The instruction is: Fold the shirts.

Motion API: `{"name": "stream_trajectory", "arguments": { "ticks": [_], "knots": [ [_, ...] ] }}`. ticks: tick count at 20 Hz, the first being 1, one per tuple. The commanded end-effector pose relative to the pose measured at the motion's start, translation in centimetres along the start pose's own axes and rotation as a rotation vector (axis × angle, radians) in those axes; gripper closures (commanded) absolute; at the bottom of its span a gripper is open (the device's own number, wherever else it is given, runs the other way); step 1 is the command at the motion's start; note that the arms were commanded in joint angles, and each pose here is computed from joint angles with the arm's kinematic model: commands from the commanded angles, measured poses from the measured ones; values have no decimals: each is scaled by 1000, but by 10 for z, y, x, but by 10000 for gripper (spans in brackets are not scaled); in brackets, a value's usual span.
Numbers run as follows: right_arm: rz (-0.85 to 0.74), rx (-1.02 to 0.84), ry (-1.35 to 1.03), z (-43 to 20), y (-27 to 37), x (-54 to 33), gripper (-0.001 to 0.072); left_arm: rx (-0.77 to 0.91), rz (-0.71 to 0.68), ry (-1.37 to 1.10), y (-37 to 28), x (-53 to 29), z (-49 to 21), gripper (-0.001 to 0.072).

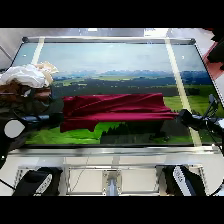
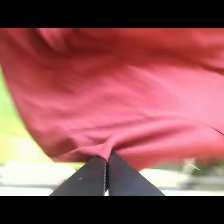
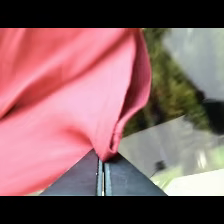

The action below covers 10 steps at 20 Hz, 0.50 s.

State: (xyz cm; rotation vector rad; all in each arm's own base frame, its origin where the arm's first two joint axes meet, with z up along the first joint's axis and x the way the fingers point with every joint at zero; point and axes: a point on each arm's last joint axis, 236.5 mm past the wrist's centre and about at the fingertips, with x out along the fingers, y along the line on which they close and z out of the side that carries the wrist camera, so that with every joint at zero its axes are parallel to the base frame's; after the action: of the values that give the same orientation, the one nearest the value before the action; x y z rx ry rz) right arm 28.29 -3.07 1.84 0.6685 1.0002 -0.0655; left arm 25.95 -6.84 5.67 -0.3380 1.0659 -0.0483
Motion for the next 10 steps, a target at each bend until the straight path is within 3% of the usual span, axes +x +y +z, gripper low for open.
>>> {"name": "stream_trajectory", "arguments": {
  "ticks": [1, 6, 10],
  "knots": [
    [-32, -54, -87, 28, 3, -14, 682, 117, 134, -117, 21, -13, 48, 694],
    [2, -173, -139, 65, 43, 12, 683, 228, 70, -96, -11, 38, 99, 694],
    [-23, -109, -160, 103, 36, 48, 683, 267, 116, -26, -4, 92, 117, 694]
  ]
}}
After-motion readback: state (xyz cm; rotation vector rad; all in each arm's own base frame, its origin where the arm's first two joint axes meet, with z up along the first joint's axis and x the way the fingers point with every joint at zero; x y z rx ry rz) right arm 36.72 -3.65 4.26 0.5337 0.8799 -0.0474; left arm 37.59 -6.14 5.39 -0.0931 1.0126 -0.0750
